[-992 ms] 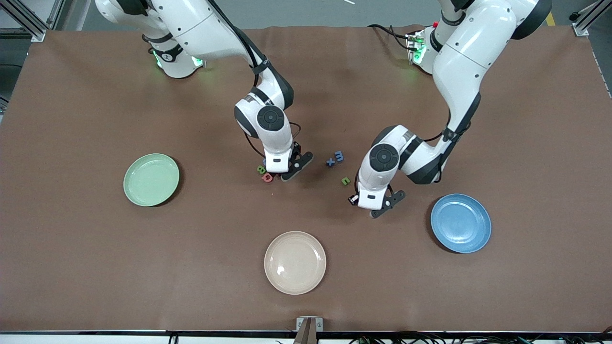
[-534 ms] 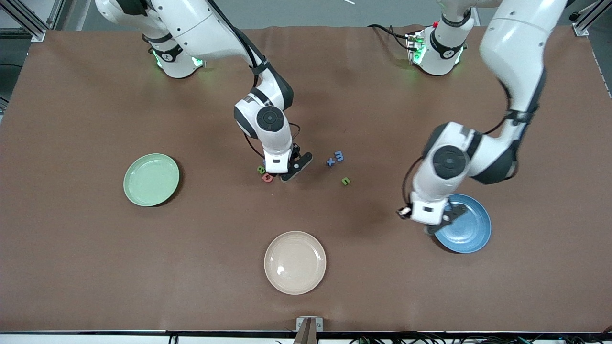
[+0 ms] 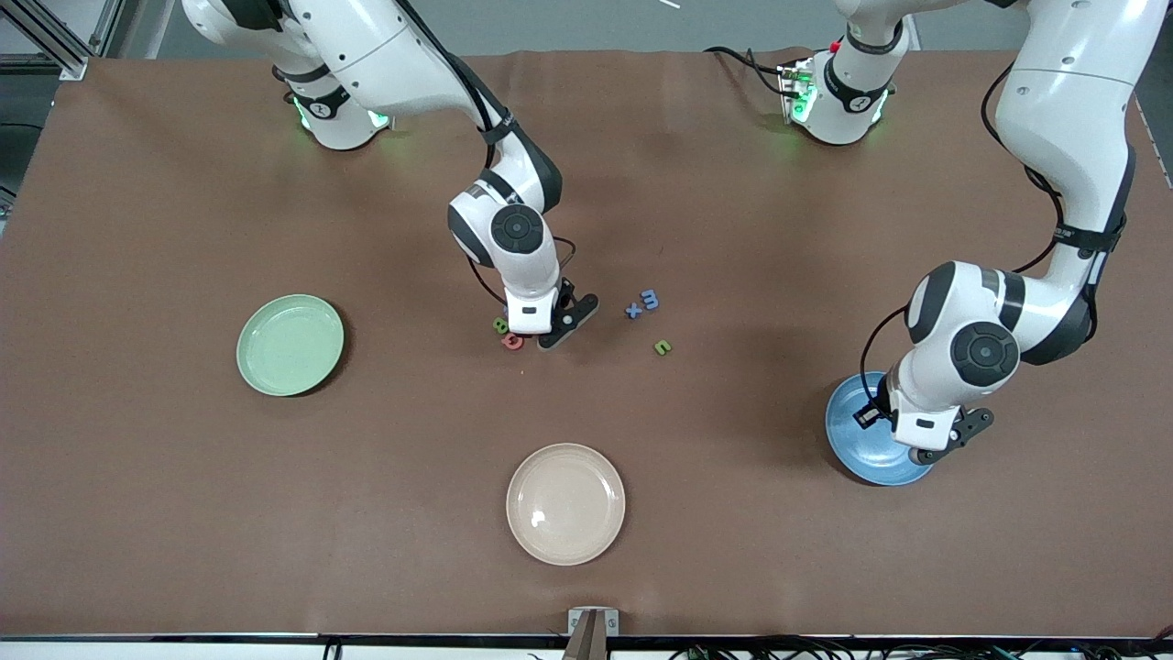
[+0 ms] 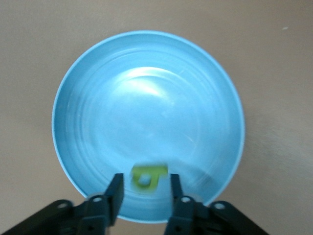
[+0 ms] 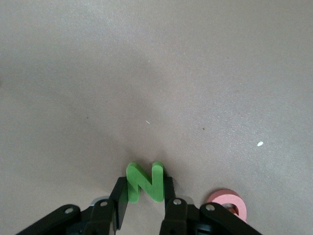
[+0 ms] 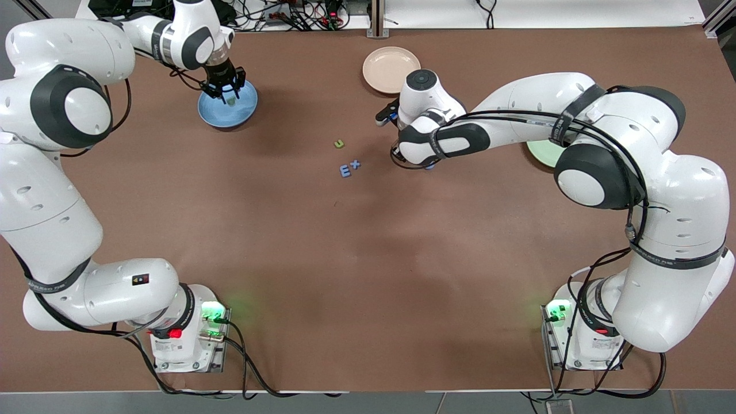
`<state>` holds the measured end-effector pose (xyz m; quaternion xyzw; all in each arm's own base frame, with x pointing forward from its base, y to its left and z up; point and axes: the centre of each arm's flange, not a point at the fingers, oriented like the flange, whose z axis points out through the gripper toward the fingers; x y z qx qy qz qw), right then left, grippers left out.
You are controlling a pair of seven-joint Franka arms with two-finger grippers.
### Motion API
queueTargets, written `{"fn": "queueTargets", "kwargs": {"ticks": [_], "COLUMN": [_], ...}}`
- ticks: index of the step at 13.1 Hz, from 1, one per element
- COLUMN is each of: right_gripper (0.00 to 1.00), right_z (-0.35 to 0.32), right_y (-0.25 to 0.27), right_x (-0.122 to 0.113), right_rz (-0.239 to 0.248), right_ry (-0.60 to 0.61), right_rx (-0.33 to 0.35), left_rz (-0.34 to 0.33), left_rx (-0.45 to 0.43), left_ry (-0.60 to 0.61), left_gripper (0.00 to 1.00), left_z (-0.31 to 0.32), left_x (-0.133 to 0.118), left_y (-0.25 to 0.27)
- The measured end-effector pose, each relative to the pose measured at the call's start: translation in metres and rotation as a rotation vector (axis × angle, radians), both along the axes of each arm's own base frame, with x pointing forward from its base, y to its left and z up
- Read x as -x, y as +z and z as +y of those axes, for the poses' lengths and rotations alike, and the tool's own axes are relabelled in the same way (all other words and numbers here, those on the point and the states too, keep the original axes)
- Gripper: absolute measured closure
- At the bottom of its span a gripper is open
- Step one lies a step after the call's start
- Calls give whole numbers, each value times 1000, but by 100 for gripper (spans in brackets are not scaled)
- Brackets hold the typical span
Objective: Sort upper and lower case letters into plates
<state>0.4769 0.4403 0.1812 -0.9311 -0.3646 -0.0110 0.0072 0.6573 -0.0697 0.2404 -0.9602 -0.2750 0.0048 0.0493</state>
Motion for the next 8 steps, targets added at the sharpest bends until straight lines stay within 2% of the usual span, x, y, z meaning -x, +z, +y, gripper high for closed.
{"fn": "queueTargets", "kwargs": {"ticks": [2, 4, 5, 8], "right_gripper": [67, 67, 67, 67], "right_z": [0, 0, 1, -2], "right_y": [-1, -1, -1, 4], "right_x": [-1, -1, -1, -7], "right_rz": [-2, -2, -2, -6], "right_ry": [0, 0, 0, -8], "right_rx": [-2, -2, -2, -1], "left_rz": [-8, -5, -7, -23], "left_rx": [10, 32, 41, 50], "left_ry": [22, 51, 68, 132], "left_gripper": [25, 5, 0, 0], "left_z": [-15, -69, -106, -211], "left_x": [1, 10, 19, 57], "left_y": [4, 14, 18, 17]}}
